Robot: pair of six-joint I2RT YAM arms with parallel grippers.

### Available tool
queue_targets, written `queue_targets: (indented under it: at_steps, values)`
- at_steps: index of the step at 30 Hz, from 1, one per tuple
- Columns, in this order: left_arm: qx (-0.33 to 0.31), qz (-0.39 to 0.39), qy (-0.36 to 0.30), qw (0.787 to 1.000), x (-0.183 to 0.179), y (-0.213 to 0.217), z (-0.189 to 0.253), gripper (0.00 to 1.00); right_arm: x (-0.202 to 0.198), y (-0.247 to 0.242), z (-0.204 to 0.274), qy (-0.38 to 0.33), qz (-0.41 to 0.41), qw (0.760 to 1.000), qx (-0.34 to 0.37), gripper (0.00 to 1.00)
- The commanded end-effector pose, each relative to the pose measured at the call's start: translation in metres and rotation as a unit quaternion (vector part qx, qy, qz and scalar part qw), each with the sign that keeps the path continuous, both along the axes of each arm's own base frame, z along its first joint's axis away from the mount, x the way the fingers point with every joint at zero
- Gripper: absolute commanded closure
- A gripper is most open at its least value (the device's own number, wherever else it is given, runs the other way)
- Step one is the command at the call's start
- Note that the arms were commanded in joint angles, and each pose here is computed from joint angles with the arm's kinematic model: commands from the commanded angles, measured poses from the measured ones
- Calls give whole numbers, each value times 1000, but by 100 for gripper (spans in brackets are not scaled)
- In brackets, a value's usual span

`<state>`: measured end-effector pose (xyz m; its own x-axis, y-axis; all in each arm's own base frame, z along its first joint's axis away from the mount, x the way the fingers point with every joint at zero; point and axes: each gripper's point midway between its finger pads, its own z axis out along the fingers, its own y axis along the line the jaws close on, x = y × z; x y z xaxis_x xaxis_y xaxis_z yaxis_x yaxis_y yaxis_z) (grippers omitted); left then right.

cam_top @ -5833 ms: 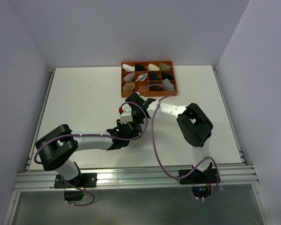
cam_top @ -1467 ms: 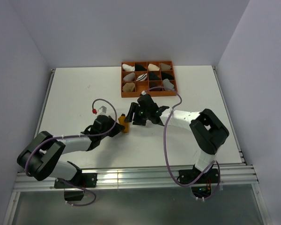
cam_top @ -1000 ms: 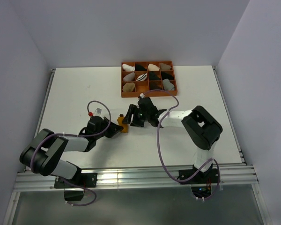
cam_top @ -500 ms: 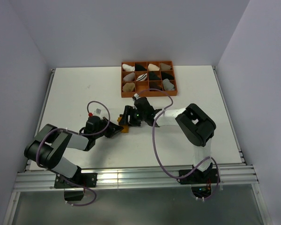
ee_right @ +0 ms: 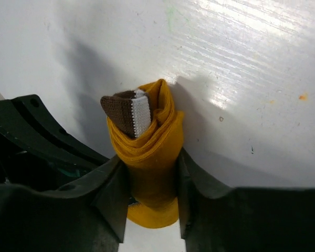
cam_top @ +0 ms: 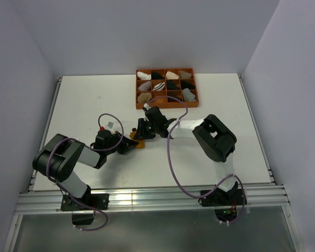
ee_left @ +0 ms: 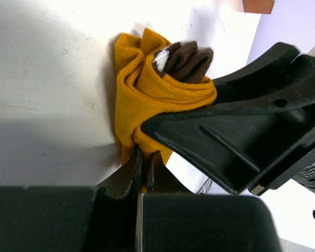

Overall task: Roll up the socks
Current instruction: Pick up the sock at the center of the board.

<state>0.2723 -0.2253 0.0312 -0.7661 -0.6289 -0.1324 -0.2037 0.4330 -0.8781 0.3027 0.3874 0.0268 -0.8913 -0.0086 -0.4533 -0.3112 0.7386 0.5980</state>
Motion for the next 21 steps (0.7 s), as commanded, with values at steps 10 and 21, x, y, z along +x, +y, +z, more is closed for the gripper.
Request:
queue_targets:
  at_steps: [10,21]
  values:
    - [52,-17,84,995,-39,15,-48,89,-6,-11,-15,-56,45,990,-123,100]
    - [134,17,35,990,-18,41,-11,44,30,-53,34,-171,50,960,-214,100]
